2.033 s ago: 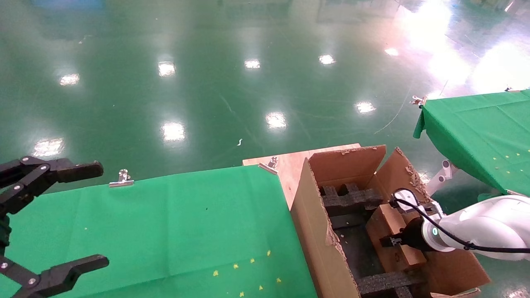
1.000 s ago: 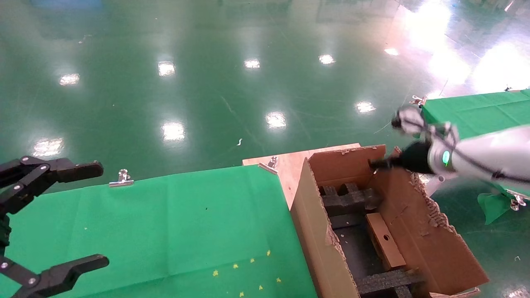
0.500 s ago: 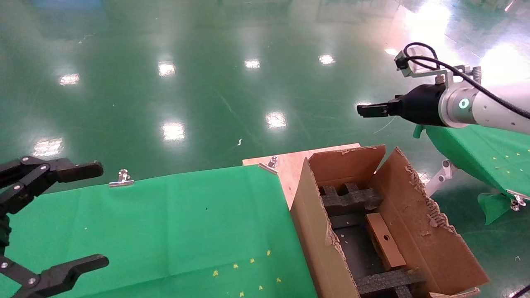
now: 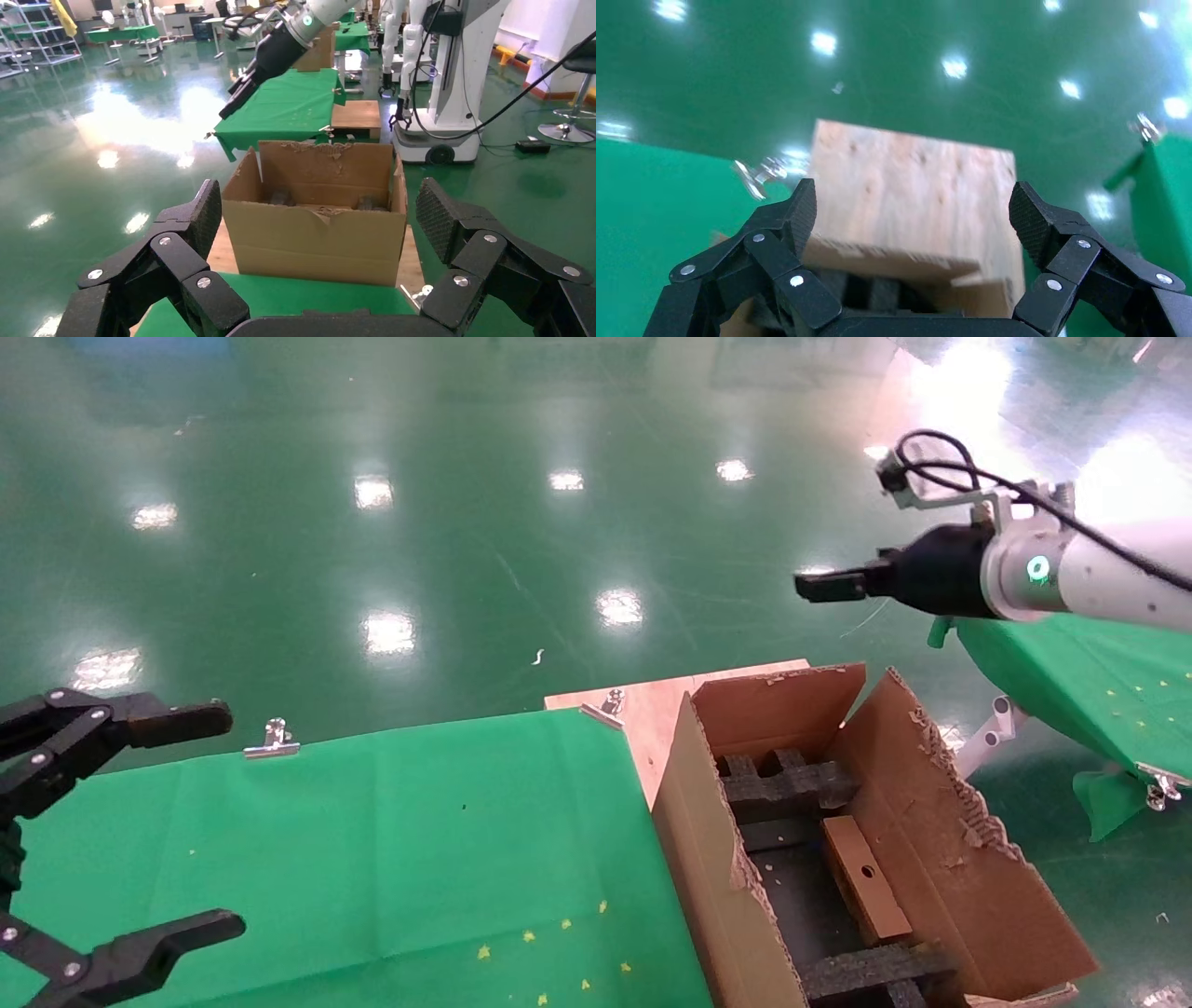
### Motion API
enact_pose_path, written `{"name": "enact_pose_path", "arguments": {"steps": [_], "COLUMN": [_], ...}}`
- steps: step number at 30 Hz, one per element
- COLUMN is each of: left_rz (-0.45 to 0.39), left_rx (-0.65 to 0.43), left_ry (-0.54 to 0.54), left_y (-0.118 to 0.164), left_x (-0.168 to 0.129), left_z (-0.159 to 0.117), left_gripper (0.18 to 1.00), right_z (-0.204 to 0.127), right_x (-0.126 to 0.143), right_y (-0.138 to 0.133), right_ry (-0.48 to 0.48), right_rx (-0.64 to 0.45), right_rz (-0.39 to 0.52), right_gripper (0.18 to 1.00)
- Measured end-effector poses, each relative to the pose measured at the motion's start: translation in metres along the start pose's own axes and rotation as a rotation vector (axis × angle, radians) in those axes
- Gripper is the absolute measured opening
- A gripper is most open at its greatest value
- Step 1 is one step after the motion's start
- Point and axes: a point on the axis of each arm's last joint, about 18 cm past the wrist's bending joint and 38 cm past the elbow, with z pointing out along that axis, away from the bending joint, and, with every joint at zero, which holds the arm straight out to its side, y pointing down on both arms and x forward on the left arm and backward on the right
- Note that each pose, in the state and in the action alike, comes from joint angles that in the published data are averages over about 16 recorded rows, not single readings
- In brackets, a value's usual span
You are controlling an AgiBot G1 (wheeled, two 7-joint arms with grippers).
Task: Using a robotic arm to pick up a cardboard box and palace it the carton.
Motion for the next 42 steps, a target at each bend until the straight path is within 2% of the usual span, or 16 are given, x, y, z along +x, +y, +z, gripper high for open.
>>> {"name": "enact_pose_path", "arguments": {"steps": [12,22,32,42], "left_rz": [0.0,0.0,0.0,0.0], "left_rx": [0.0,0.0,0.0,0.0], "left_ry": [0.0,0.0,0.0,0.0], "left_y": [0.0,0.0,0.0,0.0], "left_x": [0.0,0.0,0.0,0.0], "left_z": [0.0,0.0,0.0,0.0], "left_gripper": [1.001,1.001,1.001,1.001], "right_z": [0.003,-0.008,-0.033,-0.069], "right_x": [-0.053,-0.097,-0.133,-0.155], "right_y": [0.019,0.031,0.036,0.038], "right_ry": [-0.249,-0.502,-0.759,-0.986], "right_rx": [-0.065,-0.049,0.056,0.257], "right_rz": [-0.063,-0.138,-0.226,-0.324], "right_gripper": [1.001,1.001,1.001,1.001]}}
